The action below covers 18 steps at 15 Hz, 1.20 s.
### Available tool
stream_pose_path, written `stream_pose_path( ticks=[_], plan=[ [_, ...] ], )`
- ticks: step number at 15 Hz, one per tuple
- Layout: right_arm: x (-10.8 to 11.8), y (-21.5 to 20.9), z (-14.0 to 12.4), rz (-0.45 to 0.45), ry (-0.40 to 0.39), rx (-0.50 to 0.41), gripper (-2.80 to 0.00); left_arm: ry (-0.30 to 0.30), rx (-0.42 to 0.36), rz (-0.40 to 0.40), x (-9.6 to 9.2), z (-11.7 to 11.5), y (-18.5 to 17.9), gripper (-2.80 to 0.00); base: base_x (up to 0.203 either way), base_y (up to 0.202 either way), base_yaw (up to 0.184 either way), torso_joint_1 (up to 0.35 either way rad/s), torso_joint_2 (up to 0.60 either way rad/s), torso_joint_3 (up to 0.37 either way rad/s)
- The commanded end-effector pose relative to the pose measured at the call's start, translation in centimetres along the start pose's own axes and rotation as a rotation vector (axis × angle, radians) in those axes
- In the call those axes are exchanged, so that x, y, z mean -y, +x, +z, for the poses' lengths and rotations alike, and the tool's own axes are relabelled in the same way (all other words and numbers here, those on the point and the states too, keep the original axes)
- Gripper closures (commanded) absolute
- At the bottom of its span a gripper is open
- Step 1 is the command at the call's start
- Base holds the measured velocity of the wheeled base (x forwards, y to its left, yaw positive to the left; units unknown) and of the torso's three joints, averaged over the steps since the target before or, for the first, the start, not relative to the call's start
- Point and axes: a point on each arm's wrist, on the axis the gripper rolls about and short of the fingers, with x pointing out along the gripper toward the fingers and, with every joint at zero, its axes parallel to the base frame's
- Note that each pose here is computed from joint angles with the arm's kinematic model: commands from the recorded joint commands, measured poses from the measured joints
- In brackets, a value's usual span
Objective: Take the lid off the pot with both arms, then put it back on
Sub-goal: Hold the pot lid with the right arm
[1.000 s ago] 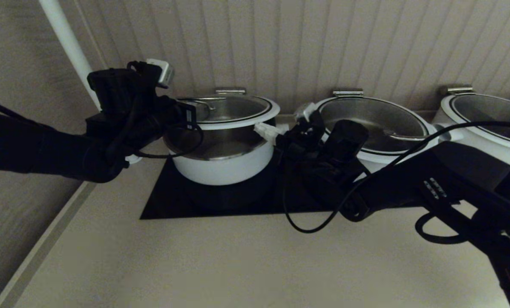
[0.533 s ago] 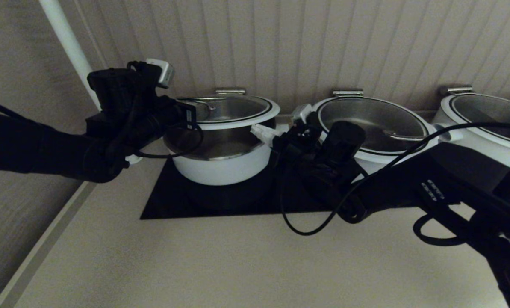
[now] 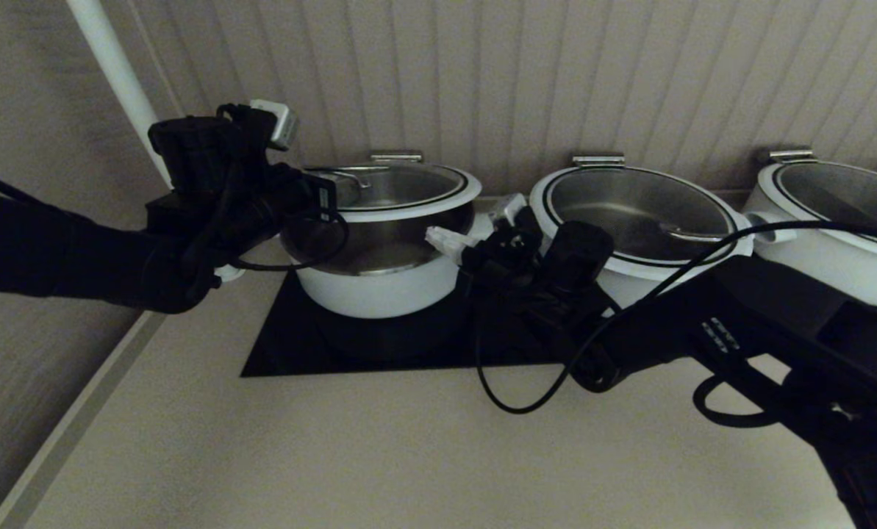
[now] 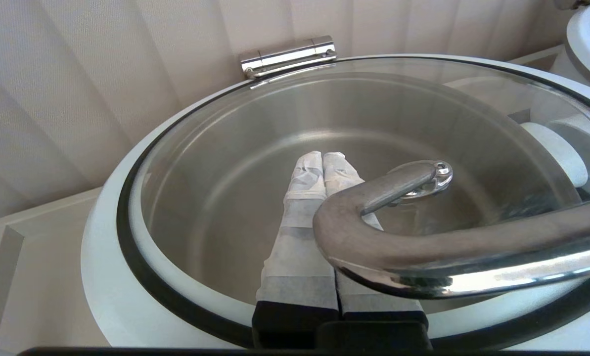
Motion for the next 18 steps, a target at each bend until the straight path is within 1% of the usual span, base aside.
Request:
stream_pose_path(
  ticks=[1, 3, 4, 5, 7, 10, 18],
  plan=[
    [0.2, 0.5, -0.3, 0.0, -0.009, 0.018, 0.0, 0.001, 0.005, 0.0, 0.0, 0.0, 0.0, 0.0, 0.0, 0.0, 0.0, 0.0, 0.0, 0.0],
    [0.4, 1.0, -0.3, -0.006, -0.02, 0.038, 0.0, 0.001, 0.004, 0.003, -0.1, 0.0, 0.0, 0.0, 0.0, 0.0, 0.0, 0.0, 0.0, 0.0],
    [0.5, 1.1, -0.6, -0.008, -0.014, 0.026, 0.0, 0.001, 0.002, 0.005, -0.2, -0.1, 0.0, 0.0, 0.0, 0.0, 0.0, 0.0, 0.0, 0.0],
    [0.6, 1.3, -0.5, -0.015, -0.012, 0.021, 0.0, 0.001, 0.001, 0.006, -0.2, -0.1, 0.0, 0.0, 0.0, 0.0, 0.0, 0.0, 0.0, 0.0],
    [1.0, 2.0, 0.0, -0.032, -0.024, 0.048, 0.0, 0.001, 0.0, 0.006, -0.2, -0.2, 0.1, 0.0, 0.0, 0.0, 0.0, 0.0, 0.0, 0.0],
    [1.2, 2.4, 0.2, -0.037, -0.024, 0.047, 0.0, 0.001, 0.0, 0.006, -0.2, -0.2, 0.1, 0.0, 0.0, 0.0, 0.0, 0.0, 0.0, 0.0],
    [1.3, 2.5, 0.4, -0.044, -0.027, 0.055, 0.0, 0.001, -0.002, 0.008, -0.3, -0.2, -0.1, 0.0, 0.0, 0.0, 0.0, 0.0, 0.0, 0.0]
  ],
)
